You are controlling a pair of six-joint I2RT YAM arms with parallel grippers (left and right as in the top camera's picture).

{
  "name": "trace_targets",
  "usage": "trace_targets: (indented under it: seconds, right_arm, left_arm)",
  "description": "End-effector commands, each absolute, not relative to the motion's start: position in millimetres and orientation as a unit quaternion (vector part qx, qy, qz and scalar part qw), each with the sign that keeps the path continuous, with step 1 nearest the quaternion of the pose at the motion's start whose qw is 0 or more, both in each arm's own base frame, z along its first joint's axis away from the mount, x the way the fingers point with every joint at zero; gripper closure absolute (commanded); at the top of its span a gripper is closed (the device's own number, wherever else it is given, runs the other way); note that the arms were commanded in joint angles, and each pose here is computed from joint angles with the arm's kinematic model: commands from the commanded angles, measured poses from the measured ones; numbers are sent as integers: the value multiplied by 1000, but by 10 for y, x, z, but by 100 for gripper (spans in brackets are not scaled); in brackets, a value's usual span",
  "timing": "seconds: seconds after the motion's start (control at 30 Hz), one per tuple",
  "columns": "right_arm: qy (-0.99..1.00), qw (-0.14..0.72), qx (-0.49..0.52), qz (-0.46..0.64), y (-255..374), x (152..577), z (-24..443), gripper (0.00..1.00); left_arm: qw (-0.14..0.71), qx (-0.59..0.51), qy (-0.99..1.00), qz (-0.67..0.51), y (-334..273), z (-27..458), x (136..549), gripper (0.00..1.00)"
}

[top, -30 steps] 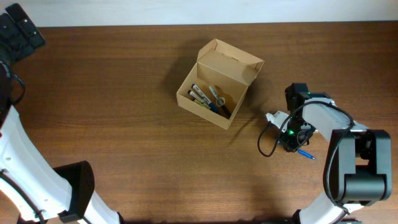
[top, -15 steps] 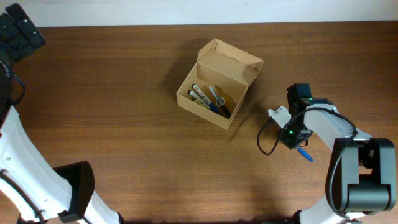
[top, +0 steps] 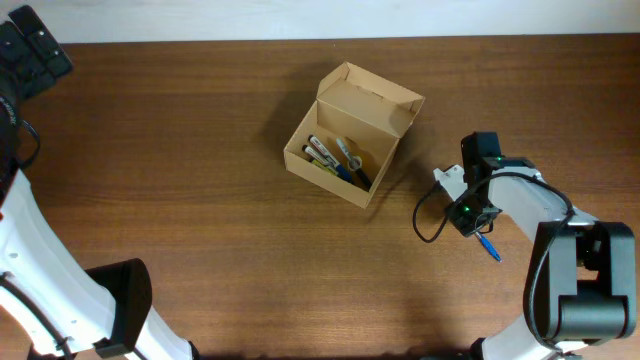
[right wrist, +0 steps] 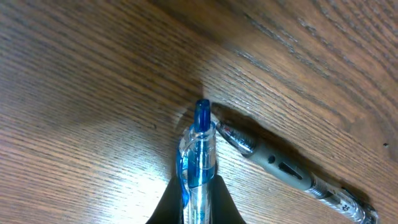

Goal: Pack container
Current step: 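Return the right gripper and grasp the blue pen, then carry the blue pen into the box and release it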

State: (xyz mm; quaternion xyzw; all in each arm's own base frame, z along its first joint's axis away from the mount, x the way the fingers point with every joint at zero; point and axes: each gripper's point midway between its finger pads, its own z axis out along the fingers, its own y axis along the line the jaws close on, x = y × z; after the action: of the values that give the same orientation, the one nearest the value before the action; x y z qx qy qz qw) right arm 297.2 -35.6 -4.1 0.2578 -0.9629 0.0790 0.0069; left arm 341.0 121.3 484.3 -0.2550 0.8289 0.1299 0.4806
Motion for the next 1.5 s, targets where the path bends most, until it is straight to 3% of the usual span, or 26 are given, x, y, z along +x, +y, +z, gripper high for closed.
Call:
trace_targets:
  seconds: [0.0, 0.23, 0.63, 1.0, 1.27, 1.47]
  right_arm:
    - [-972, 41, 224, 54, -300, 2814, -309, 96]
    - [-973, -13, 231, 27, 52, 3293, 92, 96]
    - [-937, -172, 303, 34, 1030, 4172, 1502, 96]
    - [-926, -175, 332, 32, 1366, 4068, 1682, 96]
    - [-893, -236, 381, 37, 1941, 4103, 1904, 96]
    - [-877, -285, 384, 52, 2107, 4364, 1917, 96]
  left_arm:
    - [476, -253, 832, 131, 1231, 4812, 3434, 0]
    - [476, -253, 832, 131, 1231, 4812, 3434, 0]
    - [476, -253, 832, 131, 1231, 4812, 3434, 0]
    - [476, -253, 832, 131, 1231, 4812, 3434, 0]
    - [476, -253, 832, 131, 1231, 4812, 3434, 0]
    - [476, -253, 832, 131, 1231, 4812, 3433, 0]
